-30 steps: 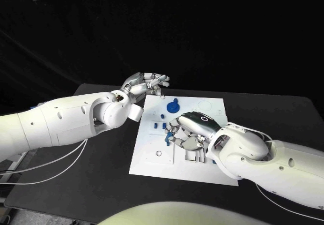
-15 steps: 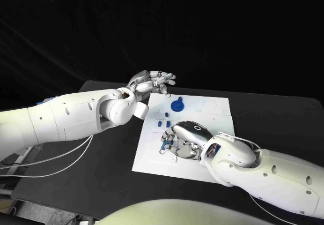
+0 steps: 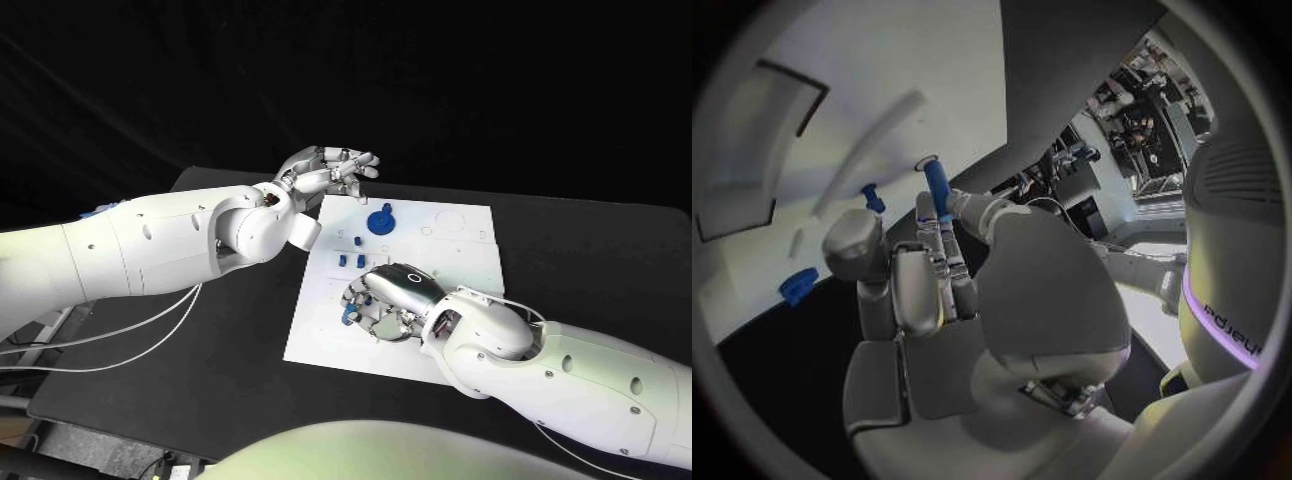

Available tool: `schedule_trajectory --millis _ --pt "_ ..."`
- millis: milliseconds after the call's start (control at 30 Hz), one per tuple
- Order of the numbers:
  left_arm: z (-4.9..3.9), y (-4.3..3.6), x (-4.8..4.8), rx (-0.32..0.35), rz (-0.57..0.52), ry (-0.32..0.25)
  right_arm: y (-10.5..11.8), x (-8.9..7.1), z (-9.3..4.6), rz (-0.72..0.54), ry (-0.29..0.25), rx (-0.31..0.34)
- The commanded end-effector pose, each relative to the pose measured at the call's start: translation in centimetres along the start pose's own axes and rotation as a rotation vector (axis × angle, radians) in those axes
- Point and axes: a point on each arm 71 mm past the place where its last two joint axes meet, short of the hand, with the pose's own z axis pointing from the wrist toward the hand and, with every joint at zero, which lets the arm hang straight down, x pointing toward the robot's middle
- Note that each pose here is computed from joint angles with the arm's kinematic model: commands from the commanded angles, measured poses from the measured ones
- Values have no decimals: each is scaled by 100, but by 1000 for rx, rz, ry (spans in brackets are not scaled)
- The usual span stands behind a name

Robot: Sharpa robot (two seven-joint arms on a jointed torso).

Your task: Assemble the parts on the task board

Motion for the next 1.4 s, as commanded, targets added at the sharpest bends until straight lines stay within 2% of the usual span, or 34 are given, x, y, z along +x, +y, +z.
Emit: schedule_trajectory --millis 33,367,767,1167,1400 --pt "4 -10 30 8 -5 23 0 21 5 -26 16 -9" --pt "-2 -11 21 7 -4 21 -54 32 -5 -58 20 15" --pt "-2 -10 12 6 -3 19 -40 26 -10 -67 12 14" --pt "-1 -10 20 6 -4 20 18 90 30 -72 78 5" --pt "-5 -12 15 5 -3 19 4 91 31 -67 70 10"
